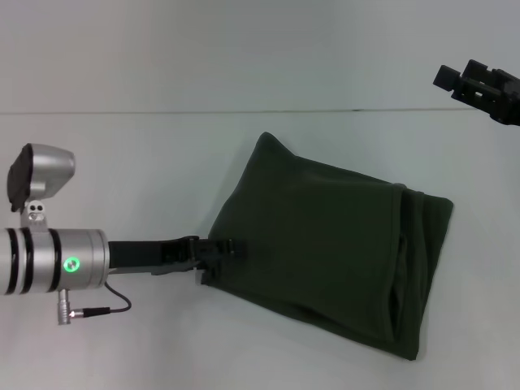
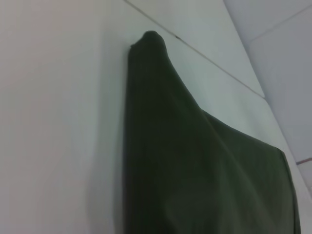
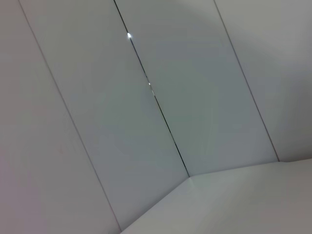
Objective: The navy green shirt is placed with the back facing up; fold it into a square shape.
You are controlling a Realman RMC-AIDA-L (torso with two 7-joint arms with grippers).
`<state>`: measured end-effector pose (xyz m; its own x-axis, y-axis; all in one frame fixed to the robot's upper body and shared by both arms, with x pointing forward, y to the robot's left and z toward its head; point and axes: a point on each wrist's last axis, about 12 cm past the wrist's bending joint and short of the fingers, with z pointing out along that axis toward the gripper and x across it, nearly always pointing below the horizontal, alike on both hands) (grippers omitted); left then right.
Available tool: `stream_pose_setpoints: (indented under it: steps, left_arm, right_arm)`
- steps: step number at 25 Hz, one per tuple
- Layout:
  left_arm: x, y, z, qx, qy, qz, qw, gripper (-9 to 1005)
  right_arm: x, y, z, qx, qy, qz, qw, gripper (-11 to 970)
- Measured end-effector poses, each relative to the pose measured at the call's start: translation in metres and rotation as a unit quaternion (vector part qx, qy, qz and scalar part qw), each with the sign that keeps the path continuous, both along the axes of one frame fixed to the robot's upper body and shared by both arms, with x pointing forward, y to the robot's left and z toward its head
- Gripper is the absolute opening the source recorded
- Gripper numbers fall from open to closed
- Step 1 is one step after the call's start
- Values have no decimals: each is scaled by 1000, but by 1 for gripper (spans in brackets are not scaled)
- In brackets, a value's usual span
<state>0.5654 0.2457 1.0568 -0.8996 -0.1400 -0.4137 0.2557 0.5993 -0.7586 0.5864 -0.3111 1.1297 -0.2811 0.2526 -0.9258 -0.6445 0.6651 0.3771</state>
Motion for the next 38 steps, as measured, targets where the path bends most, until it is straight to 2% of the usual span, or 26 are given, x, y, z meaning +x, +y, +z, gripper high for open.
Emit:
stream_pose_setpoints:
  steps: [7,17,38]
  left_arm:
    - [2,-4,1,6,1,-10,1000,934]
    - [6,14,6,31,13,10,999,924]
    - [14,-8,10,42,20,-22,999,902]
  right_arm:
    - [0,1,0,0,0,2,1000,940]
    - [0,1,0,-1,0,2,1000,939]
    - [0,1,1,-2,-1,5,1000,941]
